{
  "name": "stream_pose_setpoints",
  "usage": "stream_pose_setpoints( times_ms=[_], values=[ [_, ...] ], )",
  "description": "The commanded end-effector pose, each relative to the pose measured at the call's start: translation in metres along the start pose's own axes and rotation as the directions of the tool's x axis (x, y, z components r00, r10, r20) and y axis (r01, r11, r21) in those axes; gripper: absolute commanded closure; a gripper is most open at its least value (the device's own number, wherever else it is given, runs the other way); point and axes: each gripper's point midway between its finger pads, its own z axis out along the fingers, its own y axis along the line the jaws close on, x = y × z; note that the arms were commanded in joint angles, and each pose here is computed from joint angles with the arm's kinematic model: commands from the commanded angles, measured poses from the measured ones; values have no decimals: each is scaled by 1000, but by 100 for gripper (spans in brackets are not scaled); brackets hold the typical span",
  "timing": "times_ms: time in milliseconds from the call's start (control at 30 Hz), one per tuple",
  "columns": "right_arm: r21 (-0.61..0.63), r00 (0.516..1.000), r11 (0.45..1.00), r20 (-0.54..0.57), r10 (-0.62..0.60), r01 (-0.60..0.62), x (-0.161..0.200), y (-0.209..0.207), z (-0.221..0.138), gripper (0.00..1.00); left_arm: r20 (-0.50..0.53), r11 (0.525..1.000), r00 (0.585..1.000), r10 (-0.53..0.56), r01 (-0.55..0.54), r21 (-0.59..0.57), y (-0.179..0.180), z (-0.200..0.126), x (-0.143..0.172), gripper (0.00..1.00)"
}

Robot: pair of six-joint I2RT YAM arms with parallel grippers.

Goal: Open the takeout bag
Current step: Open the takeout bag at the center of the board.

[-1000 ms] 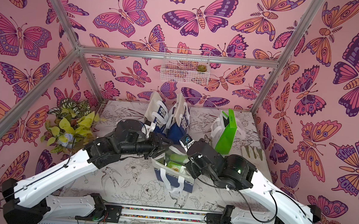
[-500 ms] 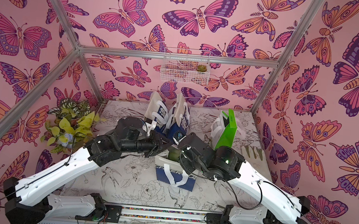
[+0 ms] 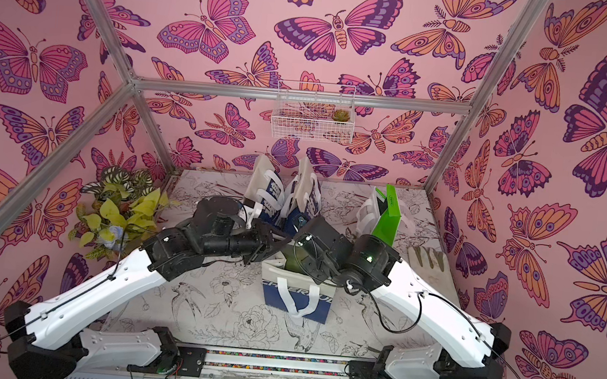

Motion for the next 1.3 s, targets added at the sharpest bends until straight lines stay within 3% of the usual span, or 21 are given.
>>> stream_pose_setpoints(
  times_ms=[0, 133, 267, 400, 533, 733, 867, 1000, 1133, 1200, 1267],
  values=[
    [-79, 1000, 997, -1, 24, -24, 0, 7, -14, 100, -38, 998, 997, 63, -64, -21, 5, -7, 14, 67],
    [-193, 998, 981, -56, 17, -28, 10, 27, -16, 100, -139, 975, 969, 204, -214, -62, 6, -19, 47, 65],
    [-202, 997, 978, -65, 37, -50, 13, 26, -17, 100, -229, 933, 925, 303, -337, -128, 20, -37, 75, 60],
    [-172, 994, 981, -78, 79, -91, 13, 15, -13, 100, -264, 890, 906, 332, -393, -230, 45, -45, 90, 58],
    [-176, 992, 978, -79, 103, -116, 11, 14, -12, 100, -246, 891, 930, 272, -340, -302, 60, -32, 89, 55],
    [-221, 989, 964, -47, 141, -148, 7, 17, -25, 100, -149, 907, 959, 241, -277, -318, 53, -14, 73, 45],
    [-226, 988, 962, -40, 148, -153, 9, 16, -30, 100, -134, 910, 971, 198, -233, -342, 60, -4, 71, 34],
    [-227, 987, 961, -48, 152, -159, 13, 15, -32, 100, -107, 912, 979, 175, -202, -356, 68, -3, 68, 33],
    [-225, 986, 960, -43, 163, -168, 12, 14, -33, 100, -112, 909, 981, 158, -189, -371, 76, -3, 68, 42],
    [-222, 985, 960, -41, 166, -171, 12, 13, -34, 100, -119, 907, 981, 150, -185, -379, 81, -2, 69, 52],
    [-219, 985, 960, -42, 170, -175, 11, 13, -34, 100, -122, 908, 982, 142, -179, -380, 82, -2, 68, 69]
  ],
)
